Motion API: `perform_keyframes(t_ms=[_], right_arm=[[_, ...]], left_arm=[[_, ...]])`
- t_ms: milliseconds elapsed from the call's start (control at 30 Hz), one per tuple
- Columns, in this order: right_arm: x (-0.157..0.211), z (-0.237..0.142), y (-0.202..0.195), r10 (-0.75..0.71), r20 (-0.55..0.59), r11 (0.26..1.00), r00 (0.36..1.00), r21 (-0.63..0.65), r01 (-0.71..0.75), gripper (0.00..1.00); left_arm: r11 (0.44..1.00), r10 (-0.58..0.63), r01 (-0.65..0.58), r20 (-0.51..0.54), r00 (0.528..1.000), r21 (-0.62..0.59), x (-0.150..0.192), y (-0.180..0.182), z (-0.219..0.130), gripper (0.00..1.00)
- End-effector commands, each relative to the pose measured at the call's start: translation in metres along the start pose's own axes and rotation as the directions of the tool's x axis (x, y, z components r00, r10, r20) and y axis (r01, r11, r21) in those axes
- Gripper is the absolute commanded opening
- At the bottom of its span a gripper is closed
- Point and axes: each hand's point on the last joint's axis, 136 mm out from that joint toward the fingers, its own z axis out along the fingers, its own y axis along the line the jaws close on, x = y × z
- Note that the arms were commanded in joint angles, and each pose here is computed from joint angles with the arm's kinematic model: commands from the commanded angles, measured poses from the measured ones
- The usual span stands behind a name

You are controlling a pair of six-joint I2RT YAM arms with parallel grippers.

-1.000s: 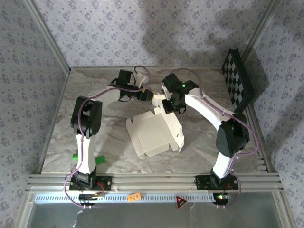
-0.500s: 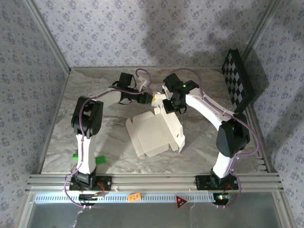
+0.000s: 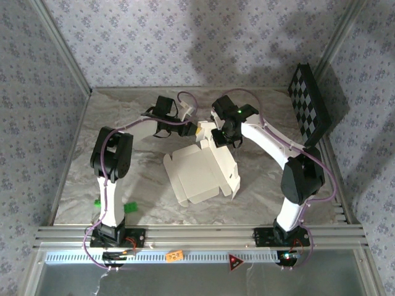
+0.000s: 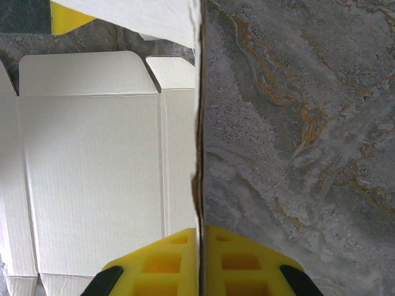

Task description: Fold the paper box

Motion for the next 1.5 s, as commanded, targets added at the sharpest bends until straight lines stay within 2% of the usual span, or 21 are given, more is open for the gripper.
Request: perform_keyframes(t_ms=[0, 500, 1267, 1467], right_arm=[[0.018, 0.007, -0.001, 0.013, -0.077, 1.000, 0.997, 0.012, -0.012, 0.00], [0.013, 0.011, -0.001, 0.013, -0.059, 1.000, 0.998, 0.019, -0.012, 0.00], [0.025, 0.014, 0.012, -0.017, -0.081, 0.998, 0.997, 0.065, 0.023, 0.00], [0.027, 0.013, 0.017, -0.022, -0.080, 0.997, 0.997, 0.067, 0.027, 0.00]], left_arm=[[1.000, 0.019, -0.019, 0.014, 1.000, 0.024, -0.014, -0.024, -0.013, 0.11], [1.000, -0.012, 0.013, -0.021, 1.000, 0.025, 0.006, -0.050, -0.018, 0.07], [0.991, -0.121, 0.114, -0.119, 0.985, -0.063, 0.084, -0.059, -0.014, 0.05], [0.984, -0.152, 0.138, -0.137, 0.979, -0.112, 0.103, -0.048, -0.012, 0.04]])
